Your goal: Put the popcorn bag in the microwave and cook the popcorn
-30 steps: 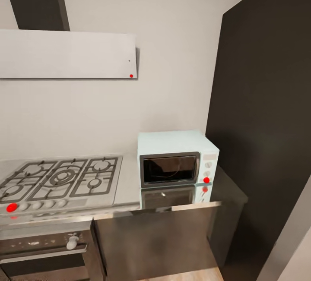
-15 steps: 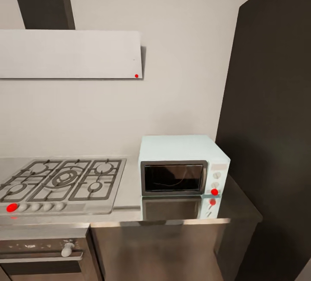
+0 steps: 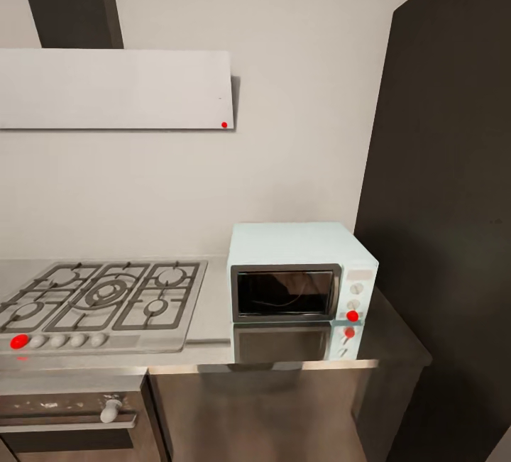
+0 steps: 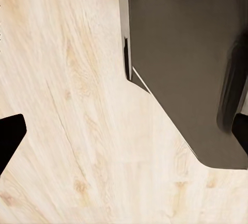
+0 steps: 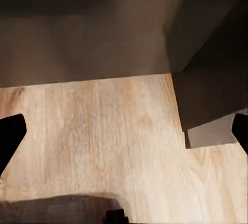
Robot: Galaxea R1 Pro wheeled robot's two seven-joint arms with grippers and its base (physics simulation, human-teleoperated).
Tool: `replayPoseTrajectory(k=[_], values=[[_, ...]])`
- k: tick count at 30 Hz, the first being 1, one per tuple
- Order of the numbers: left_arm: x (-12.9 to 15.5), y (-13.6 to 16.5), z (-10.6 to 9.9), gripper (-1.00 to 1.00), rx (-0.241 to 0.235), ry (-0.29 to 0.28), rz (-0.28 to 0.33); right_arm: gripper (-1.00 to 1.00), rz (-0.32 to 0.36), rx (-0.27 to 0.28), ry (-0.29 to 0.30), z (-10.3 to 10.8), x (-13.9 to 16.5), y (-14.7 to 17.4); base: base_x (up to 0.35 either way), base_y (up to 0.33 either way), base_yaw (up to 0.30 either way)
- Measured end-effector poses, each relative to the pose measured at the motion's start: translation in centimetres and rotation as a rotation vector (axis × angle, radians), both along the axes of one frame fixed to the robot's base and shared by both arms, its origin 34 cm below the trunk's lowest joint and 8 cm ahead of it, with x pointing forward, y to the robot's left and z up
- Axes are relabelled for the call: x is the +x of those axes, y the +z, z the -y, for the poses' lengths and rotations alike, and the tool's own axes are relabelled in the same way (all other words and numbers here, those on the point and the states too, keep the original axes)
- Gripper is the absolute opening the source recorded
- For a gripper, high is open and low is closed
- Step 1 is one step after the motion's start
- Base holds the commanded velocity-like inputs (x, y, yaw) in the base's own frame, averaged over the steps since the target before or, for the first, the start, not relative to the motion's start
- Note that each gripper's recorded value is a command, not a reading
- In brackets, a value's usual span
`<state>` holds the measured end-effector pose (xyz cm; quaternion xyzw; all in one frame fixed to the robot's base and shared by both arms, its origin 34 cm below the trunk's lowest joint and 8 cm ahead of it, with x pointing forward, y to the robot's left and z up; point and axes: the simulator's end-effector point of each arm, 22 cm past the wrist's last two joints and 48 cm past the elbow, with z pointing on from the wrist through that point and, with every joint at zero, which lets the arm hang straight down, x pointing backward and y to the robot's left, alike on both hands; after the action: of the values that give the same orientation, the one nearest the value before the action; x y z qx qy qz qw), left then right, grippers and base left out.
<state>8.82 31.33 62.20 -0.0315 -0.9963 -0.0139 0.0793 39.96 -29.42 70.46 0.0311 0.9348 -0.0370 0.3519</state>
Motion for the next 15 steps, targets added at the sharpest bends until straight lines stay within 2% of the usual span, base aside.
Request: replayPoseTrajectory(k=[3,9,15], values=[[0.1,0.0,0.0,1.00,0.000,0.000,0.003,1.00,0.090,-0.030,0.019,0.5,3.5,2.7,0.000,0.000,0.000],[0.1,0.0,0.0,1.00,-0.001,-0.001,0.004,1.00,0.258,-0.075,0.173,-2.9,9.7,8.5,0.000,0.000,0.000],[0.1,-0.1,0.9,1.00,-0.012,0.000,0.004,1.00,0.448,-0.118,0.195,-3.2,15.0,16.0,0.000,0.000,0.000]])
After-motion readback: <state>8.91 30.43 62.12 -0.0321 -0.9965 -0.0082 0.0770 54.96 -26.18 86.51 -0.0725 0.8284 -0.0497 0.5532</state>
